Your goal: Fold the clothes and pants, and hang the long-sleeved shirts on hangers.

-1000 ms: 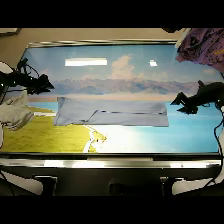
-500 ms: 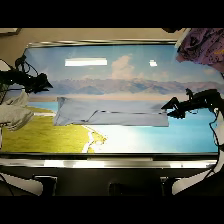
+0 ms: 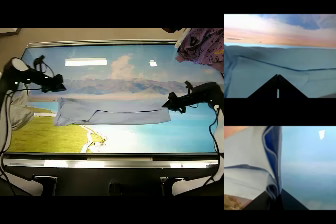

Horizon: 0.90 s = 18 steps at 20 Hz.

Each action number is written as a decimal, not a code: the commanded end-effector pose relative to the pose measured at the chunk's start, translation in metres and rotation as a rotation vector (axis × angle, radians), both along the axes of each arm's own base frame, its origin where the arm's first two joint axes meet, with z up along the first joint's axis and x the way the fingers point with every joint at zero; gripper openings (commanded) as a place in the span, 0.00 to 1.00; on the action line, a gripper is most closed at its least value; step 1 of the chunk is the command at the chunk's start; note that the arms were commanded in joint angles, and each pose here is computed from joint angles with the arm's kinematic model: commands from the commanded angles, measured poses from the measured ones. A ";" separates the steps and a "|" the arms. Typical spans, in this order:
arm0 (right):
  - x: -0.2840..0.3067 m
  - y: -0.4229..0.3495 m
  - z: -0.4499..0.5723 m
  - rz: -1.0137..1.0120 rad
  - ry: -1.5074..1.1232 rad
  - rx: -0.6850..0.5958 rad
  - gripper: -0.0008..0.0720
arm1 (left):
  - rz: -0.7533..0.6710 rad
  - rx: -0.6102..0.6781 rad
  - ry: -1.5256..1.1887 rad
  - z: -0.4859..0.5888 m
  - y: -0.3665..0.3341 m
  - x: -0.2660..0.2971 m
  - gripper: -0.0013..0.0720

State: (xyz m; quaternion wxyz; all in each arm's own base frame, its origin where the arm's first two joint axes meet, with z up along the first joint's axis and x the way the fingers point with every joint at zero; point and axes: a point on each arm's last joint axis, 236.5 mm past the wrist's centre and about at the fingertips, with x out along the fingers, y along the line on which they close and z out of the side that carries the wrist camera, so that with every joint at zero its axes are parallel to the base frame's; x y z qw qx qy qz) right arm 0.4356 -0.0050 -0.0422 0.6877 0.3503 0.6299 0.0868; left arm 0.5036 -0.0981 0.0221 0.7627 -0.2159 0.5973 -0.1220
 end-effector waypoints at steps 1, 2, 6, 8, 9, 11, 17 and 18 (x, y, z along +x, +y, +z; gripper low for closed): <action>-0.012 -0.015 0.051 -0.038 -0.048 -0.118 0.06 | -0.061 -0.086 0.030 -0.020 -0.092 -0.004 0.04; -0.016 -0.020 0.065 -0.043 -0.072 -0.155 0.06 | -0.078 -0.106 0.036 -0.028 -0.123 -0.008 0.04; -0.033 -0.031 0.120 -0.086 -0.160 -0.259 0.06 | -0.145 -0.282 0.033 -0.047 -0.263 -0.035 0.04; -0.043 -0.033 0.140 -0.085 -0.189 -0.297 0.06 | -0.133 -0.381 0.052 -0.054 -0.321 -0.052 0.04; -0.047 -0.034 0.151 -0.088 -0.210 -0.314 0.06 | -0.122 -0.432 0.068 -0.057 -0.347 -0.062 0.04; -0.050 -0.036 0.171 -0.113 -0.247 -0.335 0.06 | -0.092 -0.511 0.109 -0.066 -0.387 -0.081 0.04; -0.046 -0.039 0.206 -0.132 -0.312 -0.359 0.06 | -0.062 -0.606 0.205 -0.096 -0.455 -0.120 0.04; -0.046 -0.039 0.206 -0.132 -0.312 -0.359 0.06 | -0.069 -0.615 0.211 -0.100 -0.462 -0.123 0.04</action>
